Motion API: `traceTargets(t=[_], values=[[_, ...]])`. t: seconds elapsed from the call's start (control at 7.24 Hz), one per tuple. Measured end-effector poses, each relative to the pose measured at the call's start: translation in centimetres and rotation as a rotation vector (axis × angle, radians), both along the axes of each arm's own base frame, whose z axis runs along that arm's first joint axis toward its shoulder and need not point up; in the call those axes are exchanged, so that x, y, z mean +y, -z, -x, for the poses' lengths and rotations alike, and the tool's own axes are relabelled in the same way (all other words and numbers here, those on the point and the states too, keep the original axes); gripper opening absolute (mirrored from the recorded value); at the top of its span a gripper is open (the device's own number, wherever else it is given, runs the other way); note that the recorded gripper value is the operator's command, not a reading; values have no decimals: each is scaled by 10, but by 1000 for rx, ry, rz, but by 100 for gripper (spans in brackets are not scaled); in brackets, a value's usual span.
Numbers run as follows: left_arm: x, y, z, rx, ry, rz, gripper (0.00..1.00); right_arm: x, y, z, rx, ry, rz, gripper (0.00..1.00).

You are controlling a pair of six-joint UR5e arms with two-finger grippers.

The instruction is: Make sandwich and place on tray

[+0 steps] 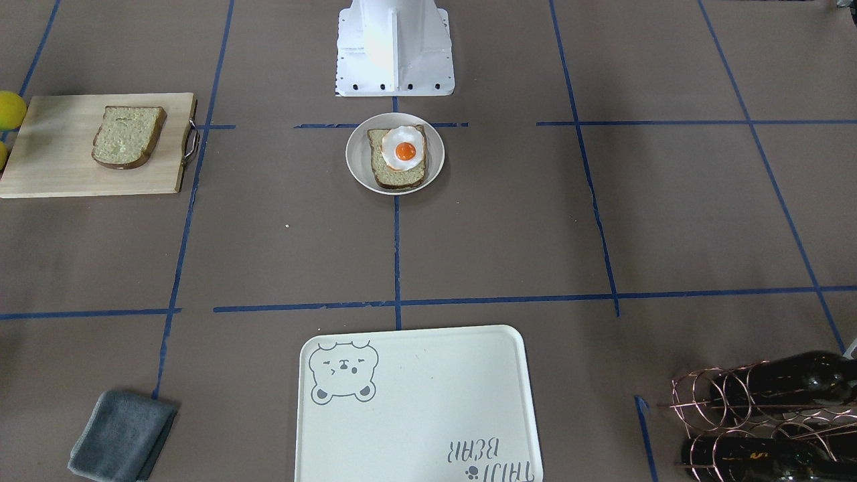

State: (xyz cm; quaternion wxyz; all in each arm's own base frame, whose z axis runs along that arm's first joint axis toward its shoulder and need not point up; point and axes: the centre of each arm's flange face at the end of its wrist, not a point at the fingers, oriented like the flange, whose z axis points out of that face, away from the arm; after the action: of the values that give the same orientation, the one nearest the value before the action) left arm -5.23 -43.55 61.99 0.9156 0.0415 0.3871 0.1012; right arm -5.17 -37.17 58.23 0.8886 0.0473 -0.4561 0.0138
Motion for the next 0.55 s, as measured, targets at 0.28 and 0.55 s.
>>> traceTargets(t=[0.28,0.55], values=[[0,0,0,2,-1,2,100,44,-4,33,-43,-37,30,93],[0,-1,0,2,-1,4,100,65,-2,66,-60,-51,43,89]])
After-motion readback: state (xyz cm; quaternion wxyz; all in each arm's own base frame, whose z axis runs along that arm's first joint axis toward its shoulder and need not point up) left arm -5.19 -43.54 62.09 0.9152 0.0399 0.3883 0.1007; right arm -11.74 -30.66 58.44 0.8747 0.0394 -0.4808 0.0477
